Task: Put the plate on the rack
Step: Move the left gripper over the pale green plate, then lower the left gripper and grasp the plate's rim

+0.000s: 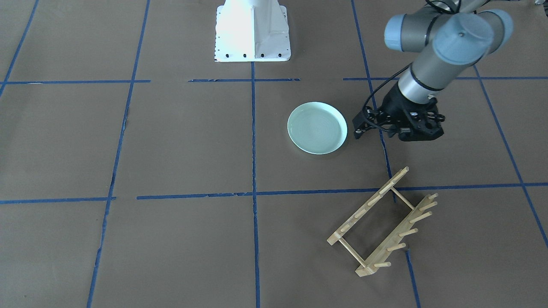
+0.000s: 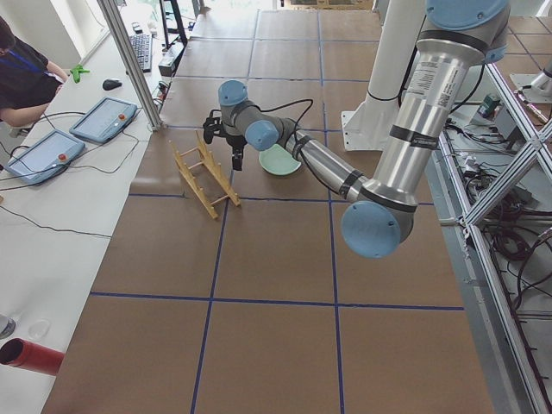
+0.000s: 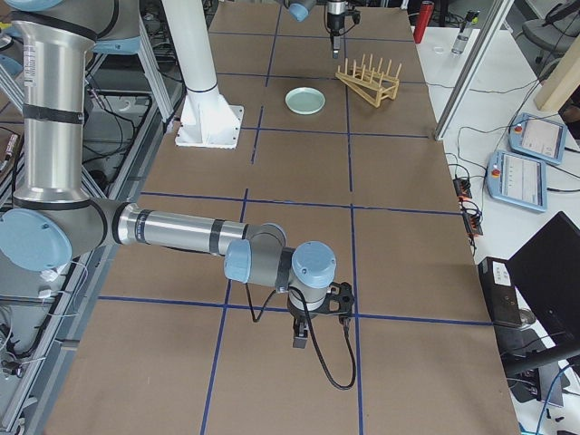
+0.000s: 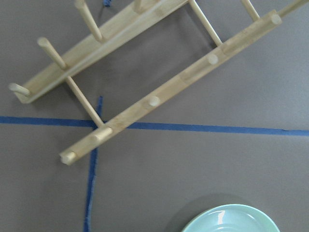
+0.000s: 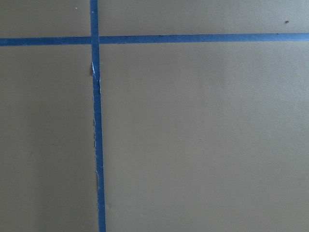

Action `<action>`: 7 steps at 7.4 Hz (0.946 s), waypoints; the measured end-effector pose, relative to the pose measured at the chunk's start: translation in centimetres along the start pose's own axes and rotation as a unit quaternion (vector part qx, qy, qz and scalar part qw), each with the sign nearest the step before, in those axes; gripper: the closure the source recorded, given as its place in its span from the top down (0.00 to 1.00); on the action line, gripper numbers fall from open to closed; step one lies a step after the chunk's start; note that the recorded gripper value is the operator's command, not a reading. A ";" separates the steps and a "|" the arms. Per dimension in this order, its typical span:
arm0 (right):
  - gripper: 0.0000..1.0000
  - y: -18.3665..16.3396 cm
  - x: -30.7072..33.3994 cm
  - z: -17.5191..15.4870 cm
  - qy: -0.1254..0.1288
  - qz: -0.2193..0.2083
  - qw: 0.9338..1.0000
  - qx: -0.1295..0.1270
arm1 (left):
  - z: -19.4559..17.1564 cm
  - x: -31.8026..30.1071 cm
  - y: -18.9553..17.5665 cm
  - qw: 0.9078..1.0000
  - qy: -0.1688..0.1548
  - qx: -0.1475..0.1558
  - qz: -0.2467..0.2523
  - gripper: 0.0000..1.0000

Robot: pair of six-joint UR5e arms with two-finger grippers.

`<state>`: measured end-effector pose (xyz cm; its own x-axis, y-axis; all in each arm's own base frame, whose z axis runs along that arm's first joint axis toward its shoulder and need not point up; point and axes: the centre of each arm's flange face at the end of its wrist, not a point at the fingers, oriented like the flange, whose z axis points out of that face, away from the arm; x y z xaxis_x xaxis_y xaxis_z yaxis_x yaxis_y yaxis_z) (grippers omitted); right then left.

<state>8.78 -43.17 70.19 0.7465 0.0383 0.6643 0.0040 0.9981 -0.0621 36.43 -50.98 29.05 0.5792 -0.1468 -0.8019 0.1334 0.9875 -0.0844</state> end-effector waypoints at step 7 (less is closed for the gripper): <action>1.00 0.0 0.0 0.0 0.000 0.000 1.000 0.000 | 13.1 16.7 6.7 0.984 -0.132 -0.007 -0.118 0.62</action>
<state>8.77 -43.18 70.14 0.7465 0.0375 0.6643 0.0043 0.9981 -0.0611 57.51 -47.54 22.84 0.7223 -0.3796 -0.5780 0.2782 0.9247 -0.2597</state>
